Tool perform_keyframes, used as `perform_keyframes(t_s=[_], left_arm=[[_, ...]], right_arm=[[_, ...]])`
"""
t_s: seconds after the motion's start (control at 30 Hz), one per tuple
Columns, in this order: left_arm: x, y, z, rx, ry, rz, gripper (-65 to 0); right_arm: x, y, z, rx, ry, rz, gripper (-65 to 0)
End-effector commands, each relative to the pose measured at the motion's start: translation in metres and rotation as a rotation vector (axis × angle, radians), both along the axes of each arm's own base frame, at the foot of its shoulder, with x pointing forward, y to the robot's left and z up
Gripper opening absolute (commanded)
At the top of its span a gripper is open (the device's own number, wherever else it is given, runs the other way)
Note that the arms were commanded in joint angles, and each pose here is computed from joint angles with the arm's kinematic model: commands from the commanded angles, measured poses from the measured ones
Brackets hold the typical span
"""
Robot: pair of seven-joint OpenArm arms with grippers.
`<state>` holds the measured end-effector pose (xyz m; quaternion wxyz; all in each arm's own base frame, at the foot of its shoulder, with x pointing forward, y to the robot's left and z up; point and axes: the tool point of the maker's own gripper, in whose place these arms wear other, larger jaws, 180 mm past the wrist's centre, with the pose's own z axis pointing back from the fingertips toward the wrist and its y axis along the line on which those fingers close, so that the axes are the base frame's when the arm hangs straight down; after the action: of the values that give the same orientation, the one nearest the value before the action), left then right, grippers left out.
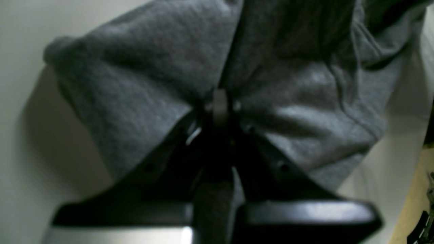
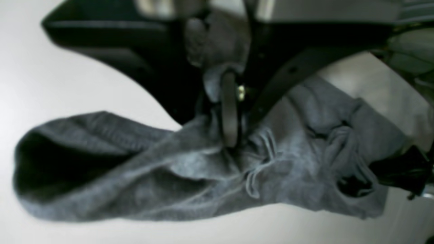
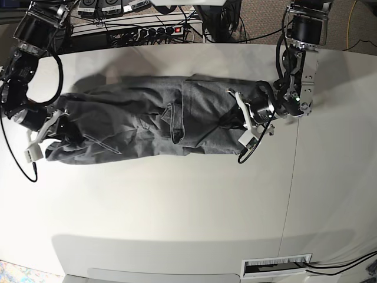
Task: Fold the T-shirt properly
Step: 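Grasp the hem end of the grey strip with the right gripper, then lift the hem end with the right gripper and fold it over toward the left gripper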
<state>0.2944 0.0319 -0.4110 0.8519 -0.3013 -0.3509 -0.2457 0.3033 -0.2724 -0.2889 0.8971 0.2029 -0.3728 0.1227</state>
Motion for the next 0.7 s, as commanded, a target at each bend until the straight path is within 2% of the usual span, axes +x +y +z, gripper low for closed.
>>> perform_keyframes(t_s=[0.0, 0.23, 0.5, 0.67], left_arm=[[-0.018, 0.012, -0.025, 0.13, 0.083, -0.041, -65.0], [-0.021, -0.01, -0.024, 0.1, 0.098, -0.053, -65.0], [-0.021, -0.034, -0.022, 0.083, 0.093, -0.064, -65.0], [-0.02, -0.029, -0.028, 0.143, 0.085, -0.059, -65.0]], right_arm=[[0.01, -0.006, 0.025, -0.003, -0.079, 0.003, -65.0], [0.011, 0.009, 0.037, 0.091, -0.123, 0.034, -65.0], [0.012, 0.048, 0.041, 0.294, -0.178, 0.065, -65.0], [0.012, 0.071, 0.043, 0.4, -0.199, 0.079, -65.0]])
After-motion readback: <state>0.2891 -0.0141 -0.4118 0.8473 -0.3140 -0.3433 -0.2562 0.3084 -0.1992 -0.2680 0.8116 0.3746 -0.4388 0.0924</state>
